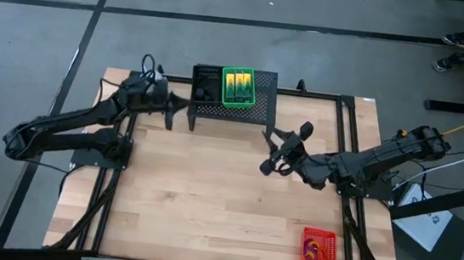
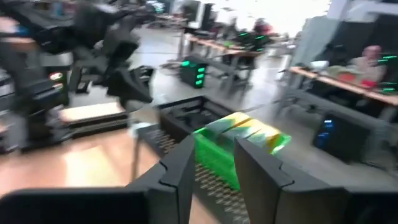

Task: Pick & Place Office Desk Supplies
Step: Adjust the black bin on the shelf, then put the red bin with spring keychains on the shelf

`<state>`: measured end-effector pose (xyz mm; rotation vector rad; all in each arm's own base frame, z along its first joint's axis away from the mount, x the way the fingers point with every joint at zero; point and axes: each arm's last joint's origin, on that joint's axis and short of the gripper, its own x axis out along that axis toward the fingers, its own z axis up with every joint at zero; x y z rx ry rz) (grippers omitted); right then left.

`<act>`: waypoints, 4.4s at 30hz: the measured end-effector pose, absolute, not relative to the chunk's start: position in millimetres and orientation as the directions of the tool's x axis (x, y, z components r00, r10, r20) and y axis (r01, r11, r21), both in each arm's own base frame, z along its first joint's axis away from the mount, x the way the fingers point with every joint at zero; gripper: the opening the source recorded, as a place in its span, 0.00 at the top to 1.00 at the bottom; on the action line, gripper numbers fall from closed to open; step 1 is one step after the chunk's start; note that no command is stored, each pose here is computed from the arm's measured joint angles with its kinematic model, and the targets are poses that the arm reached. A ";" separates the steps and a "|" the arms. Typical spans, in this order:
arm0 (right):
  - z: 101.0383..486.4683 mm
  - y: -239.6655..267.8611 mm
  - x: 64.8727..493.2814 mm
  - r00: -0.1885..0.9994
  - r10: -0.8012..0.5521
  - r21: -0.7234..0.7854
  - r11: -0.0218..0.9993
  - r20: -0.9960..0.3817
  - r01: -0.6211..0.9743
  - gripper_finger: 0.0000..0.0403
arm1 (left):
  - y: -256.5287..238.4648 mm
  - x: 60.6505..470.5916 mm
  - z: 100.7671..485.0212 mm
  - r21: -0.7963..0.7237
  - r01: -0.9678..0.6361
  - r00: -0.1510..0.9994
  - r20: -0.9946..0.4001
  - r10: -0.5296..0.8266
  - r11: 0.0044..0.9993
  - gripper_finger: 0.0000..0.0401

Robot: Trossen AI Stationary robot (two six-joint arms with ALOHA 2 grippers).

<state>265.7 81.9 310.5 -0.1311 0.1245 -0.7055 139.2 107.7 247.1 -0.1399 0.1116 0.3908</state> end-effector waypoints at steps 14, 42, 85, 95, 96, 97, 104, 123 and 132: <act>286.0 137.8 235.4 0.883 -0.404 0.072 0.900 -0.239 0.431 0.70 | 19.1 148.2 270.0 -0.204 0.319 0.946 0.016 -0.323 0.926 1.00; 268.4 211.5 193.4 0.145 -0.138 0.042 0.564 -0.980 0.825 0.70 | -173.1 161.4 204.8 -0.050 0.229 0.967 -0.100 -0.233 0.972 0.69; 163.8 314.6 133.8 -0.302 -0.067 -0.305 0.365 -0.951 0.879 0.70 | -189.7 164.8 176.1 -0.046 0.229 0.959 -0.162 -0.234 0.972 0.64; 152.8 310.1 138.6 -0.281 -0.001 -0.261 0.378 -0.960 0.888 0.70 | -189.3 165.2 175.8 -0.038 0.224 0.960 -0.164 -0.228 0.974 0.64; 159.1 309.2 141.7 -0.262 -0.002 -0.243 0.379 -0.965 0.893 0.70 | -188.9 165.8 176.4 -0.043 0.222 0.961 -0.158 -0.226 0.974 0.64; 166.1 308.2 144.4 -0.241 -0.008 -0.225 0.384 -0.971 0.896 0.70 | -188.6 166.4 176.8 -0.046 0.221 0.962 -0.155 -0.226 0.974 0.64; 209.6 294.1 158.8 -0.136 -0.143 -0.180 0.368 -0.980 0.912 0.70 | -188.2 166.3 175.0 -0.040 0.222 0.959 -0.170 -0.225 0.974 0.64; 219.0 289.5 136.3 -0.453 -0.166 -0.481 0.246 -0.876 0.841 0.70 | -187.5 165.3 170.3 -0.057 0.212 0.953 -0.211 -0.220 0.976 0.64; 190.1 291.3 127.5 -0.473 -0.089 -0.477 0.290 -0.876 0.829 0.70 | -187.5 165.2 169.9 -0.065 0.210 0.952 -0.214 -0.219 0.975 0.64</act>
